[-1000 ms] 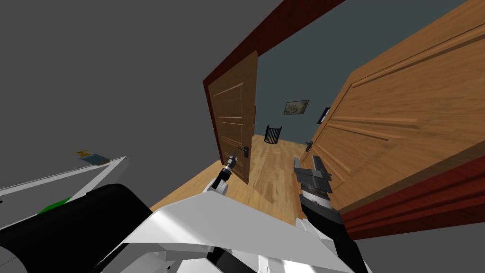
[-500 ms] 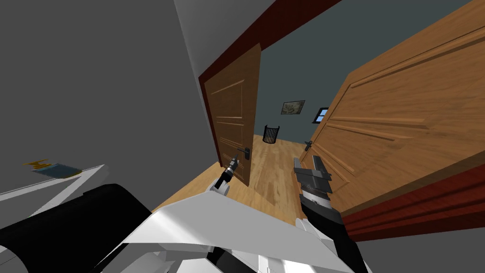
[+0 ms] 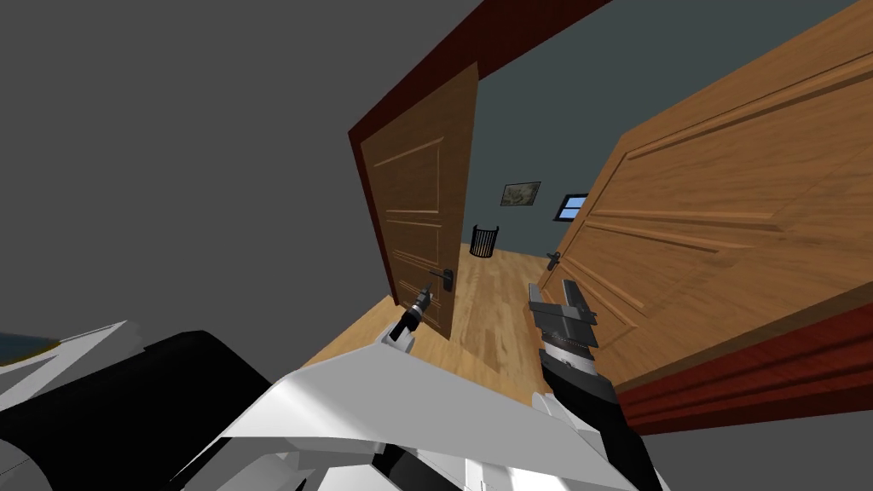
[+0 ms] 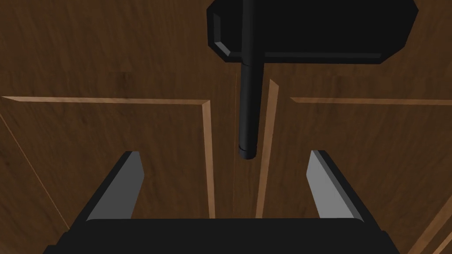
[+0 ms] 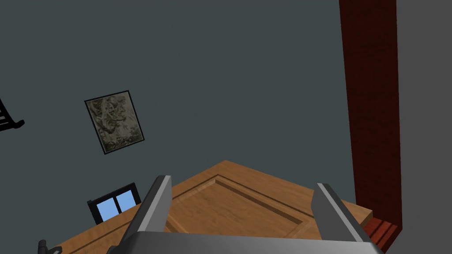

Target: Push the door open

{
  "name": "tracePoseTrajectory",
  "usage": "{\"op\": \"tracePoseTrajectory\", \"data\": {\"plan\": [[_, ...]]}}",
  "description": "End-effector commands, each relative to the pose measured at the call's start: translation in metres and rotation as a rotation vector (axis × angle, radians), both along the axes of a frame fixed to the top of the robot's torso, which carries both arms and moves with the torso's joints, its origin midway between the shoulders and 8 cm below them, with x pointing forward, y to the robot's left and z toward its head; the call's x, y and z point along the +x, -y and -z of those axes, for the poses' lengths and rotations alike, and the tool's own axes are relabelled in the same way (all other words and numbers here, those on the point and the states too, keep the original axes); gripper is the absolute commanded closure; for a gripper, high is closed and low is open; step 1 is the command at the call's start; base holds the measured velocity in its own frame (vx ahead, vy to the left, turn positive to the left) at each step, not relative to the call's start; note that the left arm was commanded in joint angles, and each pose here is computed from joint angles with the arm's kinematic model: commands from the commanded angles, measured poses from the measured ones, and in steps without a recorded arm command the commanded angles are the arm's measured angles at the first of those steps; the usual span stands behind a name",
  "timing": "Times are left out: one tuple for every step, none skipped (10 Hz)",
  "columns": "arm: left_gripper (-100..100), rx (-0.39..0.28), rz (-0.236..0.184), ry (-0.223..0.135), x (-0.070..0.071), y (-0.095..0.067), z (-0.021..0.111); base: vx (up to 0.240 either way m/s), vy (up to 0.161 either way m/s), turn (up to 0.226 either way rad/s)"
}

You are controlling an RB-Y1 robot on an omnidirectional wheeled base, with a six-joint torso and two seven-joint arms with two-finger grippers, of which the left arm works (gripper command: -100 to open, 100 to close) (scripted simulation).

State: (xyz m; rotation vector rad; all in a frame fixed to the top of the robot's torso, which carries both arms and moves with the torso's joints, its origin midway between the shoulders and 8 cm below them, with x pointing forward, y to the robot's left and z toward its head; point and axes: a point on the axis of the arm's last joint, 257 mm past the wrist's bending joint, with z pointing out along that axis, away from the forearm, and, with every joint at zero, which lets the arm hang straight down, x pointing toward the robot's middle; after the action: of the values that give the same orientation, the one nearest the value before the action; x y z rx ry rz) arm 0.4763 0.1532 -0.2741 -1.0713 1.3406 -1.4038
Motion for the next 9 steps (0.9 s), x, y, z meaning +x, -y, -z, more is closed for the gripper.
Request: {"op": "tracePoseTrajectory", "data": {"plan": [[-100, 0.009, 0.01, -0.02, 0.001, 0.005, 0.01, 0.062, 0.125, -0.063], [-100, 0.015, 0.017, -0.034, 0.001, 0.008, 0.017, 0.05, 0.098, -0.073], [-100, 0.012, 0.013, -0.025, 0.0, 0.007, 0.012, 0.021, 0.045, -0.018], [-100, 0.011, 0.009, -0.028, 0.003, 0.006, 0.013, 0.127, -0.018, -0.035], [-100, 0.011, 0.008, -0.028, 0.004, 0.006, 0.014, 0.176, -0.022, -0.027], [-100, 0.01, 0.004, -0.029, 0.006, 0.005, 0.015, 0.203, -0.028, -0.028], [-100, 0.009, 0.001, -0.029, 0.008, 0.005, 0.015, 0.2, -0.041, -0.035], [-100, 0.008, -0.002, -0.03, 0.01, 0.004, 0.016, 0.197, -0.062, -0.033], [-100, 0.007, -0.005, -0.03, 0.011, 0.004, 0.017, 0.2, -0.069, -0.033]]}}
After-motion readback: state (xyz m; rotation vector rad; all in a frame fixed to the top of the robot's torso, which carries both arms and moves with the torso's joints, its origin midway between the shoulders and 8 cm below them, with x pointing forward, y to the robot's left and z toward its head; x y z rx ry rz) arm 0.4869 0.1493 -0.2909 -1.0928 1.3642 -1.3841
